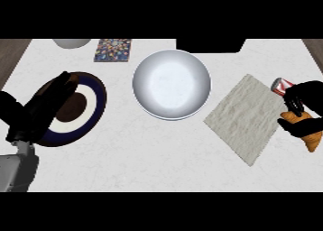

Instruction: Pick the croissant from the placemat and place it in the bowl

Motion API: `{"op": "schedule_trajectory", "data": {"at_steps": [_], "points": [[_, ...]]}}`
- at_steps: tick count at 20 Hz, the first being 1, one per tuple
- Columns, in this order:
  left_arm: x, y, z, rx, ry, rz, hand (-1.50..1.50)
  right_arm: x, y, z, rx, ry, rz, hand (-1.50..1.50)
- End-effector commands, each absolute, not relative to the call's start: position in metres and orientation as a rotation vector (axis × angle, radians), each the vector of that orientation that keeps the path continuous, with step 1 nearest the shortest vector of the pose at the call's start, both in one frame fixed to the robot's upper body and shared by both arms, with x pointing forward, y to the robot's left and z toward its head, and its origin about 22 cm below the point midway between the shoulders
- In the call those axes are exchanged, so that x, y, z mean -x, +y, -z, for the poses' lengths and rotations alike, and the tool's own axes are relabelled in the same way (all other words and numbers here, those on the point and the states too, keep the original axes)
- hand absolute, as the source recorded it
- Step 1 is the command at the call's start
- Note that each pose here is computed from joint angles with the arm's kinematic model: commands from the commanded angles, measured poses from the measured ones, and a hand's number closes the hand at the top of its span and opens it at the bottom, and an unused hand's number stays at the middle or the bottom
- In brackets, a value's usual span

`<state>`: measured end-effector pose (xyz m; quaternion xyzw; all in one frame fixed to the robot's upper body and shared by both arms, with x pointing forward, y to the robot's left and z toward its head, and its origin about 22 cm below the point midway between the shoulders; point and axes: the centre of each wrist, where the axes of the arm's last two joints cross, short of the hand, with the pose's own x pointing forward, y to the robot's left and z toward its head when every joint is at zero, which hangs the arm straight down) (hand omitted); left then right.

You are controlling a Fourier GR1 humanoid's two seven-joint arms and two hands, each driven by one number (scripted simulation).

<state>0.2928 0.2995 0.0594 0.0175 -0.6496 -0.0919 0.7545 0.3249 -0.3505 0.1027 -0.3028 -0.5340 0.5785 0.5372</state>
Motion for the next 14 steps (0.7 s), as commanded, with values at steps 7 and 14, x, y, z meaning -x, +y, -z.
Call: {"op": "schedule_trajectory", "data": {"at_steps": [7,14], "points": [[-0.284,0.304,-0.069,-0.063,-1.412,0.193,0.0,-0.277,-0.361,-0.223,0.759,-1.449,-1.462,1.5],[-0.292,0.315,-0.057,-0.04,-1.425,0.202,0.0,-0.28,-0.327,-0.267,0.761,-1.551,-1.407,1.5]]}}
